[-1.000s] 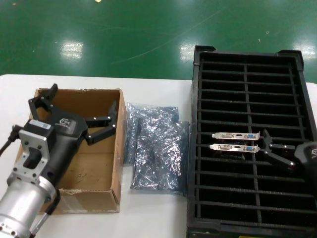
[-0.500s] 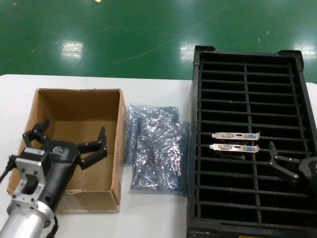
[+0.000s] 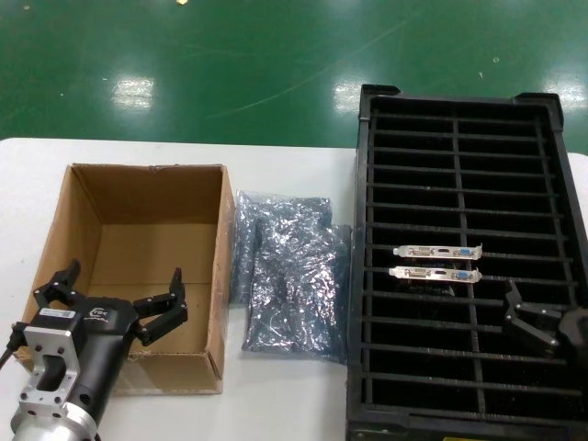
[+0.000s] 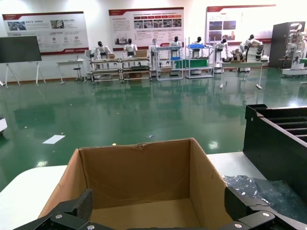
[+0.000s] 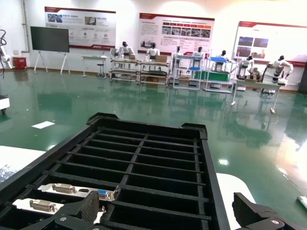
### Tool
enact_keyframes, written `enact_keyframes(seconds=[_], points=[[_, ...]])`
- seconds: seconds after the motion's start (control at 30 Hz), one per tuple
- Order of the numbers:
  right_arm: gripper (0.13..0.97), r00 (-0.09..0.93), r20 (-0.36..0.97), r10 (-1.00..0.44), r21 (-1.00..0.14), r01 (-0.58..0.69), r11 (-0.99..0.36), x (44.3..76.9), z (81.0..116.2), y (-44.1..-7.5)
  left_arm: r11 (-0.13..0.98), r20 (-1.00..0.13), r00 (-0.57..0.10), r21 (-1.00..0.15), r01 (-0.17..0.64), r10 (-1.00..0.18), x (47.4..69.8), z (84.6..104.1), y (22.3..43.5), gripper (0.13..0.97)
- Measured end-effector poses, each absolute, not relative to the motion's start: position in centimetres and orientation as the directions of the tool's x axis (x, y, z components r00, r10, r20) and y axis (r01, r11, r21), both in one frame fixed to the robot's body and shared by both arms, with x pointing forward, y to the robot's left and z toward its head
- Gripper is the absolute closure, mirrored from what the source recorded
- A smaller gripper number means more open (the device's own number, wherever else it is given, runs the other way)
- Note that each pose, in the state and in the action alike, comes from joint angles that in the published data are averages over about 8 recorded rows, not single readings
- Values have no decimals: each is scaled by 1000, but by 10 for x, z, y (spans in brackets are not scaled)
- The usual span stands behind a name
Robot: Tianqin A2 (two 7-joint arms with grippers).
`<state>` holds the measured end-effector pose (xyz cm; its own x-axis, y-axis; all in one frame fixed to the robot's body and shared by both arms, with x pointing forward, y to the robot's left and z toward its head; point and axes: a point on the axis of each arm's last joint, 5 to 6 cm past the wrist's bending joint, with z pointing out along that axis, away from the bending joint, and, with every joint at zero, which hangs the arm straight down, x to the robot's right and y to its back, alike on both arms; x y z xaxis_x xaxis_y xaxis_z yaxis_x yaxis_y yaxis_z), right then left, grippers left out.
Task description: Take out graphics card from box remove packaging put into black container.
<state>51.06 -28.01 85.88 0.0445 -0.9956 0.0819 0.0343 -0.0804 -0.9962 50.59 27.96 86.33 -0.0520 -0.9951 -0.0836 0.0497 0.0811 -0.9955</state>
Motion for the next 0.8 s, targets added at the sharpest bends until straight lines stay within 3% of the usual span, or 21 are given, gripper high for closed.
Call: enact_keyframes(seconds=[0.8], points=[[130,44,82,-996,-996,34,-80,511,859,-280,81,-83,-52,-996,49,-995,506,863,280,132]])
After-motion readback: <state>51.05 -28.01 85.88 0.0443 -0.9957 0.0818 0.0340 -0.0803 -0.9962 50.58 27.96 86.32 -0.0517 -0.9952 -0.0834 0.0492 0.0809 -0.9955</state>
